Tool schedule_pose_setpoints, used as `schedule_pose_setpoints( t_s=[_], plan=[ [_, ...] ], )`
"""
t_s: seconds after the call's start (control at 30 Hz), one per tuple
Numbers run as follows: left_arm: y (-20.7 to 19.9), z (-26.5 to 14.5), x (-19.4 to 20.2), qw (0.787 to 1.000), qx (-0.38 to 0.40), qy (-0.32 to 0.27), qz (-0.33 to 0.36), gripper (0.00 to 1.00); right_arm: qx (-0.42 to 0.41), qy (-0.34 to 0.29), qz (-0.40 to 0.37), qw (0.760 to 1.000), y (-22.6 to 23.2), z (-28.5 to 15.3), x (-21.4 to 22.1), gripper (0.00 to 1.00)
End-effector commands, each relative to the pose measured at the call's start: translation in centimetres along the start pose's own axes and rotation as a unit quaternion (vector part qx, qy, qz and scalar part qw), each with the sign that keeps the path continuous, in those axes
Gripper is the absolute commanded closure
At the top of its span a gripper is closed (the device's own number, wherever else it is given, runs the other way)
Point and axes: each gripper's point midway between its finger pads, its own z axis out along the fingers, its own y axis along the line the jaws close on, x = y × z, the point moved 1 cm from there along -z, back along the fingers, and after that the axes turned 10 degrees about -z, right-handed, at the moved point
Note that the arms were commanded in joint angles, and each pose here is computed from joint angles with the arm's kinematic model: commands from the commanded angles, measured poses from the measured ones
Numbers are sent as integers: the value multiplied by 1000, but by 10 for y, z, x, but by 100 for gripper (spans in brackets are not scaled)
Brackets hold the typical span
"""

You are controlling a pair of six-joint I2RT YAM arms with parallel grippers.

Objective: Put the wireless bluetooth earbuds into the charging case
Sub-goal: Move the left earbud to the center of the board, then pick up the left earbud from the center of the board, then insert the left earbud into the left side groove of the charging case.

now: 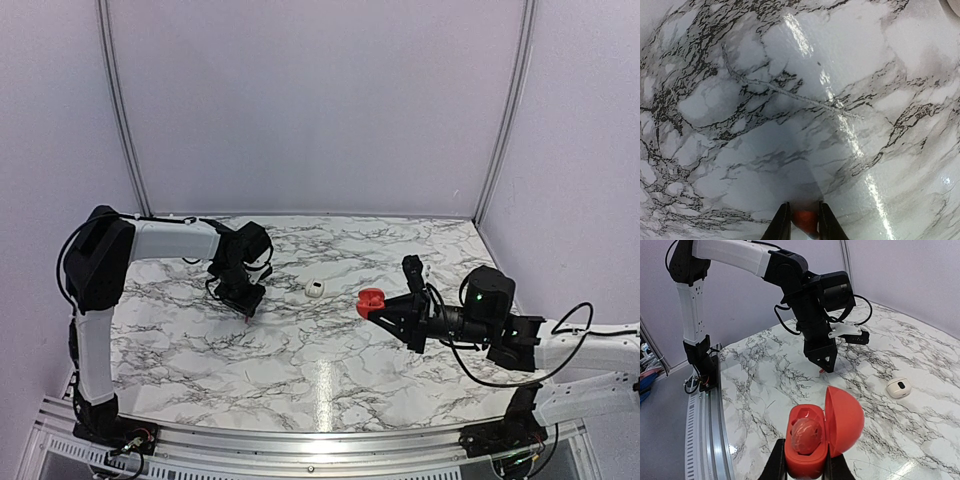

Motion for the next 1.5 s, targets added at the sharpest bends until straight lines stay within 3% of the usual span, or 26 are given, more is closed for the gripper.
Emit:
schedule_pose_setpoints(
  t_s=[0.0,0.27,0.47,0.6,0.83,1.1,1.47],
  plan=[
    [7,-6,7,1000,-11,0,-6,81,37,-14,-31,999,-14,1,-8,100],
    [-5,-38,-14,996,27,-80,-14,83,108,-61,-79,989,-35,-3,-9,100],
    [-32,-95,-29,975,62,-211,12,84,119,-72,-118,983,-36,2,-6,100],
    [-69,-150,-29,937,112,-328,41,85,124,-78,-161,976,-32,8,-8,100],
    [-108,-228,-13,854,194,-480,44,84,146,-94,-199,965,-25,24,-20,100],
    [-145,-265,10,806,218,-546,76,83,149,-116,-218,957,-16,38,-33,100],
    [-183,-277,27,783,234,-564,118,84,147,-125,-241,951,-6,44,-36,100]
  ],
)
